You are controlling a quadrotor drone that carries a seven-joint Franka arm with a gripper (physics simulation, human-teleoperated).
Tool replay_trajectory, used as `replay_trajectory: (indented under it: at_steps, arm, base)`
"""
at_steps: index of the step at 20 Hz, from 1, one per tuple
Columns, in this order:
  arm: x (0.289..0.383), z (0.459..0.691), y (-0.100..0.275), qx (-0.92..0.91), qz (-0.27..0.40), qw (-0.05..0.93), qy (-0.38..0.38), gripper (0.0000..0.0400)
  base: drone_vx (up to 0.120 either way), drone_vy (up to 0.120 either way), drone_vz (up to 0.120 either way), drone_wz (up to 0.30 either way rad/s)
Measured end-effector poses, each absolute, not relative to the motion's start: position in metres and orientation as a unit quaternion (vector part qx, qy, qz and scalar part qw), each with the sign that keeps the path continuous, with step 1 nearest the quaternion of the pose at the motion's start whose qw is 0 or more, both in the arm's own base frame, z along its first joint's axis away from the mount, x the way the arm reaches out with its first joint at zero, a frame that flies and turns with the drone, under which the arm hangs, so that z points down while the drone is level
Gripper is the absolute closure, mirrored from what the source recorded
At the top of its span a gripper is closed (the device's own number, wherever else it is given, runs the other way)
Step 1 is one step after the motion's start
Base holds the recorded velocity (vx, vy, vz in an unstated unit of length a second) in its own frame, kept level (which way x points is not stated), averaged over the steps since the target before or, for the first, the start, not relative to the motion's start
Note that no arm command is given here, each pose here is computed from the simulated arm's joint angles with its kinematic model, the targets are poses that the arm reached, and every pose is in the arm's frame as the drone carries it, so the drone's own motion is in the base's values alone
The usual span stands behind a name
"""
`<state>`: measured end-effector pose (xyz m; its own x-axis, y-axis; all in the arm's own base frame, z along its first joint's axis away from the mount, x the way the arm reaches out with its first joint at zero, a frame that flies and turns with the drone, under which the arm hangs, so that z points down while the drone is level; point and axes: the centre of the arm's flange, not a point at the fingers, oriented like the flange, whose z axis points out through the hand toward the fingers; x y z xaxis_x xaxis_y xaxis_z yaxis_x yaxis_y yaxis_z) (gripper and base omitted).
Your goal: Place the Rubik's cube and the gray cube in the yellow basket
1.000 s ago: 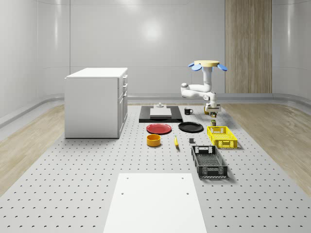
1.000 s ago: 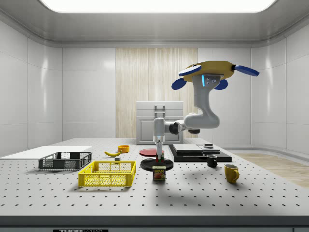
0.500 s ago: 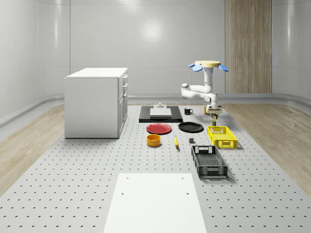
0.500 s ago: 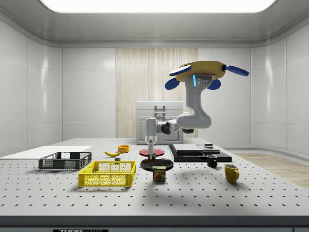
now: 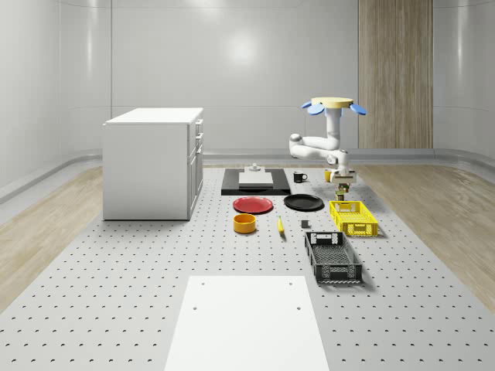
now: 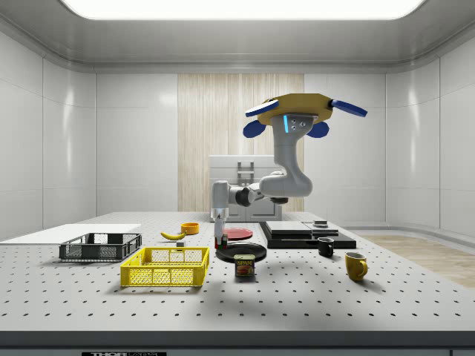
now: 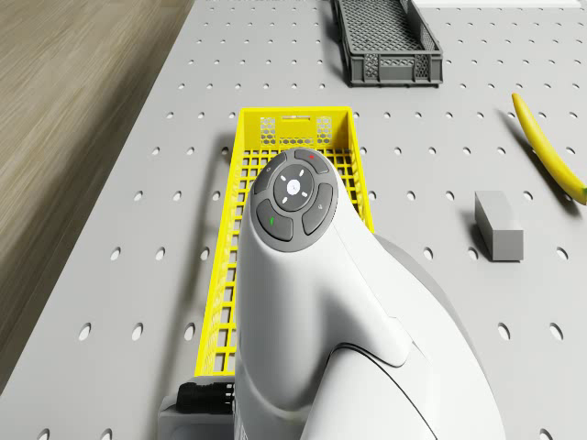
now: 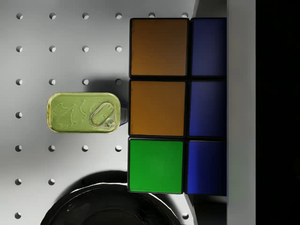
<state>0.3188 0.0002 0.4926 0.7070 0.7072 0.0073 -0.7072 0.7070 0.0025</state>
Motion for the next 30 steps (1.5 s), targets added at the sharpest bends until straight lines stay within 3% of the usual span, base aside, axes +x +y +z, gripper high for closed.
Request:
replay_trajectory:
  at_steps: [25,30]
  arm:
    - [0.3188,0.4926,0.0002,0.003,0.383,0.924,-0.003,0.0079]
    - [0.3188,0.4926,0.0002,0.003,0.383,0.924,-0.003,0.0079]
  base:
    - [0.120,0.000,0.000,0.000]
    - [0.032,-0.016,-0.112,0.000]
